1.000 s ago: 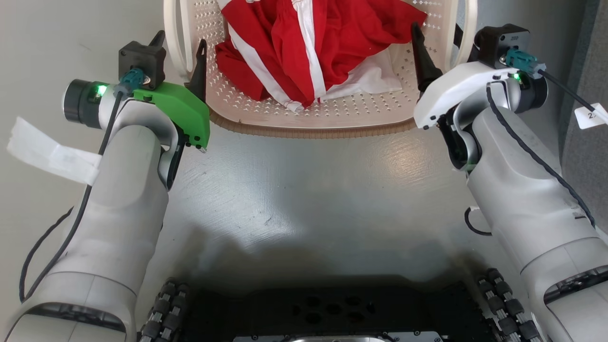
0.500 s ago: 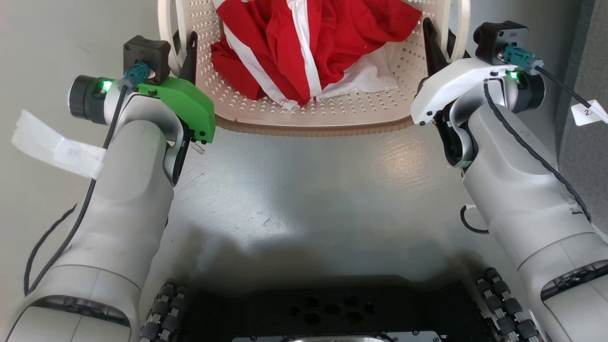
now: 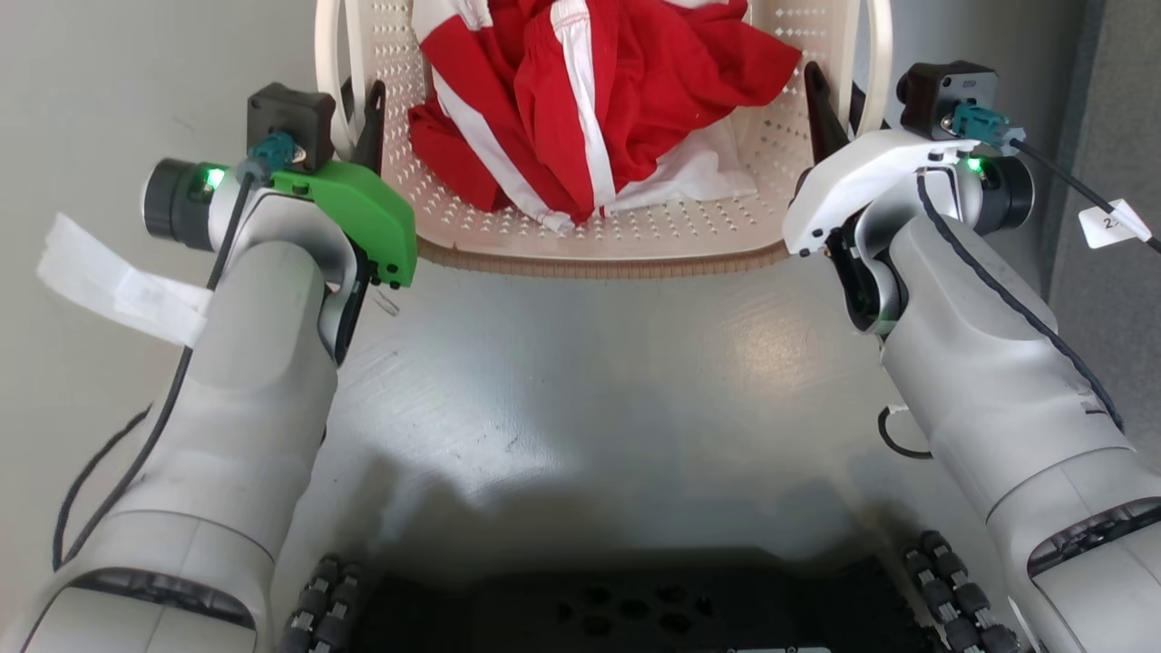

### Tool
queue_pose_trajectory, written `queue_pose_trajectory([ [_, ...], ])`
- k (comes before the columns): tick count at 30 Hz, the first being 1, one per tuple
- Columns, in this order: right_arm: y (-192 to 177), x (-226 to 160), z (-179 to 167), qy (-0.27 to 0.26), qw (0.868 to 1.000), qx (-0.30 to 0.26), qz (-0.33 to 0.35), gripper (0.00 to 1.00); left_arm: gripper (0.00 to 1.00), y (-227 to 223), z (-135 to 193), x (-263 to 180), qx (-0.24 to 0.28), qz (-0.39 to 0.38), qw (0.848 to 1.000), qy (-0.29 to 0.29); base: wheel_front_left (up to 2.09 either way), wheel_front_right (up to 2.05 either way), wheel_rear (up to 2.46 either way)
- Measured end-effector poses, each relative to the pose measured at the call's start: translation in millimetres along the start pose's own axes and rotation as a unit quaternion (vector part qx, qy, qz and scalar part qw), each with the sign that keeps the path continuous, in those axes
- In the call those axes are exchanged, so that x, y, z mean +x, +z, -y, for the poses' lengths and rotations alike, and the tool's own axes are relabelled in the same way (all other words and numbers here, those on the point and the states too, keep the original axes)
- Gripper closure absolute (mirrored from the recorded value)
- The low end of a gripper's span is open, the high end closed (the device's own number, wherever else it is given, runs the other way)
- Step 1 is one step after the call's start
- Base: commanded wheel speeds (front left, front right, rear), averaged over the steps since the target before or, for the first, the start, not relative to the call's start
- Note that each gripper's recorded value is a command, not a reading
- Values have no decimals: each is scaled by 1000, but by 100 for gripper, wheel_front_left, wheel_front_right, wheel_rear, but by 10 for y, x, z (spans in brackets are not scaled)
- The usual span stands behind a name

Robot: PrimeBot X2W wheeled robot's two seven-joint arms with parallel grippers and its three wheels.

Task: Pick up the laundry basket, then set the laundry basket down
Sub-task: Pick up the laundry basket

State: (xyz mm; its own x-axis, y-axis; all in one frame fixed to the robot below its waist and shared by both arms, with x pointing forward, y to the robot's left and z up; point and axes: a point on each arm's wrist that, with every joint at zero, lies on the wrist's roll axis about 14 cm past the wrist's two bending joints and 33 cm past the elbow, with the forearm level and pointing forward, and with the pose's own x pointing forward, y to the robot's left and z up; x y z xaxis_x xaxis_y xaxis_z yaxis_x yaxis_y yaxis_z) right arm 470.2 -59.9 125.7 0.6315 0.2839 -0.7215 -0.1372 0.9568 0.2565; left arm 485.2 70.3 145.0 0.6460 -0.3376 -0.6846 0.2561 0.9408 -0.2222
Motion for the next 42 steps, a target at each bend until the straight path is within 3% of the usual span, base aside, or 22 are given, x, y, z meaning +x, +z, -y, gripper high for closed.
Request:
queue_pose_trajectory([
  [10,120,-181,-88,6,1000,-4,1,100,100,51,30,-254,-7,0,1000,12,0,0,0],
  [42,-350,-1543,-458,34,995,11,-94,100,100,-304,494,-1532,-37,-48,998,9,0,0,0],
])
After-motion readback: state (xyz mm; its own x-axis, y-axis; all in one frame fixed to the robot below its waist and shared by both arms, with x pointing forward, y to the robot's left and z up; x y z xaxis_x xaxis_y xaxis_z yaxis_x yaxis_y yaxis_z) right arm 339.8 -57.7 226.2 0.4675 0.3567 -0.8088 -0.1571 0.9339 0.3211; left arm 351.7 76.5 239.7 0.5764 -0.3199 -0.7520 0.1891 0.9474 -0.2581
